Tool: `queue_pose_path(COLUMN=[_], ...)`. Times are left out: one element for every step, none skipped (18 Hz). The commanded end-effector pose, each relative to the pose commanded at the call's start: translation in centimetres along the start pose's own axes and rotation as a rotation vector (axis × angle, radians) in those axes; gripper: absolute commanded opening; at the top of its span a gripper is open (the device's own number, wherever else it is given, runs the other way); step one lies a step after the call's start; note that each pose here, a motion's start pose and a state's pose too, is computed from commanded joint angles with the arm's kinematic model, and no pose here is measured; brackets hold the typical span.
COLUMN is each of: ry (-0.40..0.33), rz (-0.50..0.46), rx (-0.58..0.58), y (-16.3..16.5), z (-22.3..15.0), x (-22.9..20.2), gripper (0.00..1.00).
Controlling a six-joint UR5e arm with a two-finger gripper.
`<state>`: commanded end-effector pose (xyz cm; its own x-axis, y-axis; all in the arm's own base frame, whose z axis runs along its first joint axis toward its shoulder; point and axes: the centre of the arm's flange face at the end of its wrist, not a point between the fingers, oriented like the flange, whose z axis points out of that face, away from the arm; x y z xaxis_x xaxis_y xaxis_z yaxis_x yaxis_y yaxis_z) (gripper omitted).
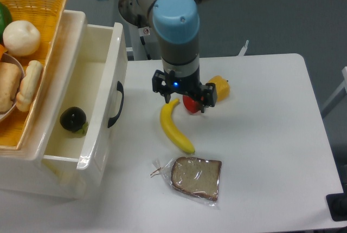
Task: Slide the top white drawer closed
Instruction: 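Move the gripper from the peppers toward the open white drawer's front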
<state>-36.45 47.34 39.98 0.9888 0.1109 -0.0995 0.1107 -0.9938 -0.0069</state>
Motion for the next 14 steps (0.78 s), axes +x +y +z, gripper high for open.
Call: queue_pose_path(ry=[0.005, 0.003, 0.006, 0.007, 0.010, 0.014, 0.021, 0.025, 0.032, 0.034, 0.038, 0.043, 0.049, 0.055], rz=[-0.004, -0.006, -0.007, -0.007, -0.012, -0.011, -0.020, -0.052, -0.119, -0.176, -0.213, -0.220, -0.222, -0.221], rx=[-0.004, -0.004, -0.003, -0.004, -0.006, -0.013, -0.021, -0.033, -0.041, -0.048, -0.055, -0.065, -0.073, -0.084], y=[0.0, -0.1, -0.2, -0.3, -0.3, -0.3, -0.2, -0.3, -0.3, -0.5, -0.5, -0.4, -0.3, -0.3], z=[0.5, 0.7, 1.1, 1.4, 1.6, 1.9, 2.5, 3.1, 3.7, 4.1, 4.7, 5.1, 5.6, 6.2], x=[-0.4, -0.5, -0.6, -0.6, -0.7, -0.6, -0.4, -0.4, -0.4, -0.2, 0.0, 0.4, 0.7, 1.1], gripper=[1.00, 1.00, 1.00, 1.00, 1.00, 1.00, 1.00, 1.00, 1.00, 1.00, 1.00, 1.00, 1.00, 1.00])
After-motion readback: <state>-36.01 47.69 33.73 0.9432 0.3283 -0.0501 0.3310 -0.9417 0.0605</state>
